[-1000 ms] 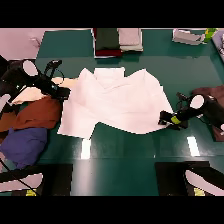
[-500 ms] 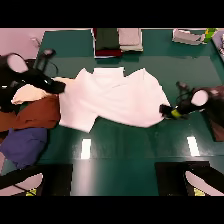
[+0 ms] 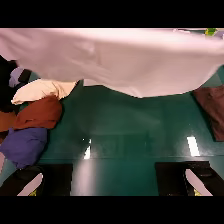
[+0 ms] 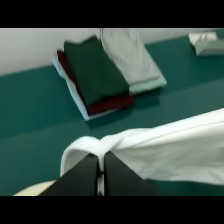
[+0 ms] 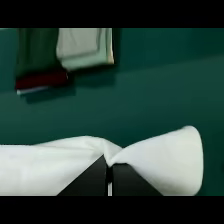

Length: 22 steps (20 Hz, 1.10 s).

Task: Fold the shirts.

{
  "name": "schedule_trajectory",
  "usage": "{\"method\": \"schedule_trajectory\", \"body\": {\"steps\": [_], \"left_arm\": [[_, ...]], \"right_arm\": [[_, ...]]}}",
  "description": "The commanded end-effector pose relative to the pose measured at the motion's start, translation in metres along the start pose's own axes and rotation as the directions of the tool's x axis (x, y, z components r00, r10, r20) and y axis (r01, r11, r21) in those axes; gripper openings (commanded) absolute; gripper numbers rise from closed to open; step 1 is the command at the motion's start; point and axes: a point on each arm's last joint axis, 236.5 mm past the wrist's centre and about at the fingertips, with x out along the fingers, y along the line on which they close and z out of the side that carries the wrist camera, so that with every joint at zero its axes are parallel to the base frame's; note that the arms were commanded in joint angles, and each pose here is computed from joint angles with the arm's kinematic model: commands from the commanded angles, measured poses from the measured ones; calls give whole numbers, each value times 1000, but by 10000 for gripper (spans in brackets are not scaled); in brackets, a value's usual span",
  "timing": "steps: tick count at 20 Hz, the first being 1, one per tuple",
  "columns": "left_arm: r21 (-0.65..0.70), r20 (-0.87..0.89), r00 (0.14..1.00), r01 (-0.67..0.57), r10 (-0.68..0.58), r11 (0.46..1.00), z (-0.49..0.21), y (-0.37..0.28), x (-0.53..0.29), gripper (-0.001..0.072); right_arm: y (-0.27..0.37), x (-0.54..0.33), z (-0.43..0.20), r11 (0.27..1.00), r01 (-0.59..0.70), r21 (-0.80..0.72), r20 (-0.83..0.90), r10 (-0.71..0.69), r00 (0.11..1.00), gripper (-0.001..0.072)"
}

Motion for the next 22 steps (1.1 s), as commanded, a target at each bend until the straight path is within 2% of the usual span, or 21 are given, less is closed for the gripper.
{"method": "schedule_trajectory", "body": {"steps": [1,4,6,8,10,13,16,19,22], "left_arm": [[20,226,974,-8,3,1000,59,-17,-80,27],[27,298,955,-12,4,1000,77,-19,-95,27],[19,257,966,-10,5,1000,72,-15,-75,27],[2,119,993,-3,3,1000,47,-5,-29,27],[-27,-104,995,6,-9,1000,0,7,34,27],[-95,-460,886,7,-50,995,-102,27,134,28],[-163,-679,728,-32,-89,986,-216,47,221,28],[-196,-804,583,-71,-119,978,-320,60,279,28],[-187,-815,568,-68,-116,980,-361,68,311,28]], "right_arm": [[4,-77,49,997,42,-61,149,-33,988,17],[-1,-83,52,995,78,-60,96,-72,993,16],[-5,-65,45,995,85,-57,20,-84,996,17],[-14,-35,27,994,96,-47,-80,-100,992,17],[-24,11,-7,994,99,-40,-231,-105,967,16],[-39,87,-72,993,109,-49,-463,-119,878,16],[-61,162,-146,990,132,-51,-651,-133,747,16],[-84,226,-203,986,163,-42,-737,-141,661,16],[-95,272,-222,984,173,-37,-751,-142,645,16]]}}
